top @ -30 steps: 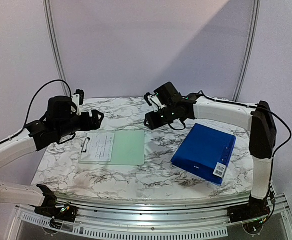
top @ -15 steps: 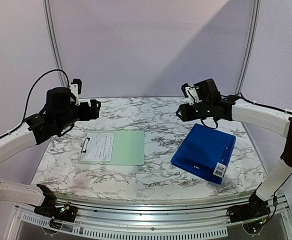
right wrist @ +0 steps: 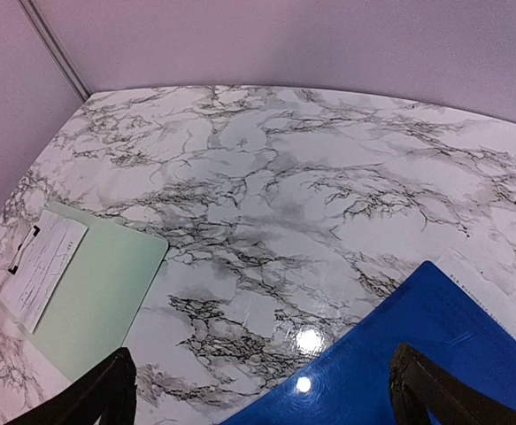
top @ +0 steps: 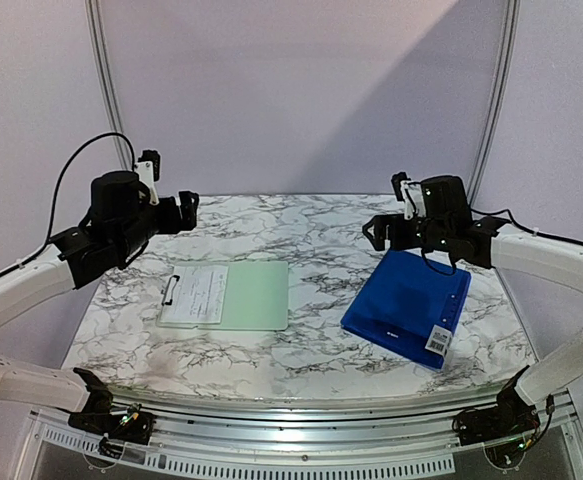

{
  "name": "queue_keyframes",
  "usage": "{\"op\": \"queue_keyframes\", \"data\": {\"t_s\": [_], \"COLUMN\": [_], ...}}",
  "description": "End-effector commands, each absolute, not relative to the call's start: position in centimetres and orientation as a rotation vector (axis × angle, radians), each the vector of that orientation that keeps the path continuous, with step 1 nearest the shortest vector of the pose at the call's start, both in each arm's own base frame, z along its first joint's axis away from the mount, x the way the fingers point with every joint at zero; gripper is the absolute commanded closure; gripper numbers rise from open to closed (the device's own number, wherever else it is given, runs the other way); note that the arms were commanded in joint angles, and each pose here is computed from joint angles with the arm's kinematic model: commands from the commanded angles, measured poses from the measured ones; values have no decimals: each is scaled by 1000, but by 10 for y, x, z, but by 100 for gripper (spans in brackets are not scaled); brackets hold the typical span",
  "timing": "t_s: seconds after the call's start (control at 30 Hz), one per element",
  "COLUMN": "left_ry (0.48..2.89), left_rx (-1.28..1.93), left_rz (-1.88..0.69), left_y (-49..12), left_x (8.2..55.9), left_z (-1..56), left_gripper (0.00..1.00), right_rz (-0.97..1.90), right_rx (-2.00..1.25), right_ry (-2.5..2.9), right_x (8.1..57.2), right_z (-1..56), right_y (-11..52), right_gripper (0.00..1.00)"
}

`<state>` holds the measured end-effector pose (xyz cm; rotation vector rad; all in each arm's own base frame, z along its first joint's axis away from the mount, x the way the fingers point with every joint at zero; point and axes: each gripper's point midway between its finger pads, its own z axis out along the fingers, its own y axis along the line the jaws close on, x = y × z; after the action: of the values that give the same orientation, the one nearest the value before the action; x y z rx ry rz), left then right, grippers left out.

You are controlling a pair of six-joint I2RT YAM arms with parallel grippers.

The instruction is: Put the files into the folder

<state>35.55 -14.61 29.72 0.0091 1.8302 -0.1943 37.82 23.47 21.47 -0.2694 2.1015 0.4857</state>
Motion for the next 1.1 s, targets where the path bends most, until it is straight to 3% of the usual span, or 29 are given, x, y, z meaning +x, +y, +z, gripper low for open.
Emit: {"op": "queue_keyframes", "data": {"t_s": [0.0, 0.17, 0.4, 0.6, 1.07], "left_ry": [1805, 1786, 1695, 1707, 1719], "left_rx": [-19, -74, -240, -272, -253], "left_rz": [-148, -67, 107, 202, 175], "left_y": [-137, -121, -72, -57, -62], "left_x": [361, 360, 340, 335, 337], "left_z": [299, 296, 304, 294, 291], "left_gripper": [1, 1, 1, 1, 0], "right_rz": [491, 462, 196, 293, 402], "right_rx": [-158, -107, -16, 70, 49], "right_ry": [1988, 1975, 2061, 2131, 2102], "right_x": [382, 382, 379, 371, 363], "right_z": [234, 230, 200, 177, 181], "right_y": [223, 213, 160, 130, 136], "right_gripper": [1, 1, 1, 1, 1]}}
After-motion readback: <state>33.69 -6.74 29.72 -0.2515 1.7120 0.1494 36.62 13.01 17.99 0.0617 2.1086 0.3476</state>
